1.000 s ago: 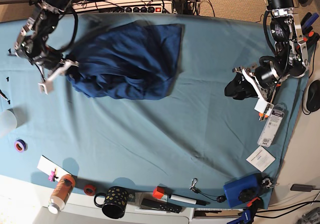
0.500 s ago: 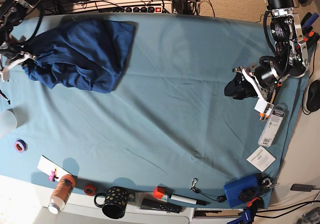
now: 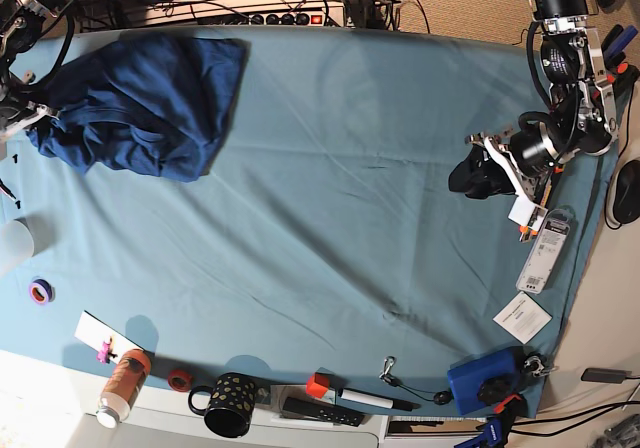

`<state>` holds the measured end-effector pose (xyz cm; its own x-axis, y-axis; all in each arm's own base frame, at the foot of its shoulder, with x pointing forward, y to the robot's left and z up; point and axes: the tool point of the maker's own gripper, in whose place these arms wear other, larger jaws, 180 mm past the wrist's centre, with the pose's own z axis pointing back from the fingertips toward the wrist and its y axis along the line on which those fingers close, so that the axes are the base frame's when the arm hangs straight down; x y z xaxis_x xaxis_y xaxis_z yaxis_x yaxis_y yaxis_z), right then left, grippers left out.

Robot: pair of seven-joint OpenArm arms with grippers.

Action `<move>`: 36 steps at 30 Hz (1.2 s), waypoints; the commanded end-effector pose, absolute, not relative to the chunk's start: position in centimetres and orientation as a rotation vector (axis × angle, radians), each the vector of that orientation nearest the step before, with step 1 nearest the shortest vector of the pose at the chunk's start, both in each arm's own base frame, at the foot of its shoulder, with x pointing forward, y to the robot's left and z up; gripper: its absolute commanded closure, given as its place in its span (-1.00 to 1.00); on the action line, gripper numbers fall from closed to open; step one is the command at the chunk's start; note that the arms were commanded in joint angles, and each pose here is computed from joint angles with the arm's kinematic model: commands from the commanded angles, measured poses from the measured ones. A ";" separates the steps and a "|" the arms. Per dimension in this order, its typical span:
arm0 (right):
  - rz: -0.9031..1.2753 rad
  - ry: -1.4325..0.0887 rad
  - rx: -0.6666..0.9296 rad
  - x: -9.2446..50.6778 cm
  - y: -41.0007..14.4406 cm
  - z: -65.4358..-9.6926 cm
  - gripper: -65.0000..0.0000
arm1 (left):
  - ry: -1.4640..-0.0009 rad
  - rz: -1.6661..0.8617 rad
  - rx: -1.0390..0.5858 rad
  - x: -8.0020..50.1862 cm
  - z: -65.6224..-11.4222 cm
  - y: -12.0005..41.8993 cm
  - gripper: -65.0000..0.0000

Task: Layout the t-shirt on the table in an organized manner, then fold the t-shirt properly
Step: 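Drag the shirt bundle with the right gripper across the table to the table corner, then release the shirt and adjust its edge with the right gripper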

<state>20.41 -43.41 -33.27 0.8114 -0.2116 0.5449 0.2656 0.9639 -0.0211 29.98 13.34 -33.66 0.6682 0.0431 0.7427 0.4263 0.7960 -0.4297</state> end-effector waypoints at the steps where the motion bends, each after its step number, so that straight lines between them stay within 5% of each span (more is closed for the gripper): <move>1: -0.241 -0.620 -0.148 21.2 -44.7 -31.4 1.00 | -0.876 -0.244 -0.638 30.8 -32.1 13.5 0.32; 20: -0.262 -0.625 -0.293 20.7 -47.2 -30.8 1.00 | -0.875 -0.244 -0.638 30.8 -32.1 13.4 0.32; 21: -0.261 -0.626 -0.293 20.8 -47.2 -30.8 0.88 | -0.876 -0.244 -0.638 30.8 -32.1 13.5 0.32; 24: -0.248 -0.635 -0.309 20.9 -47.4 -30.6 0.10 | -0.875 -0.244 -0.638 30.8 -32.1 13.5 0.32; 25: -0.245 -0.640 -0.326 20.9 -47.6 -30.5 0.02 | -0.875 -0.244 -0.638 30.8 -32.1 13.5 0.32; 36: -0.317 -0.672 -0.498 20.6 -51.6 -27.0 0.02 | -0.876 -0.245 -0.638 30.8 -32.1 13.5 0.32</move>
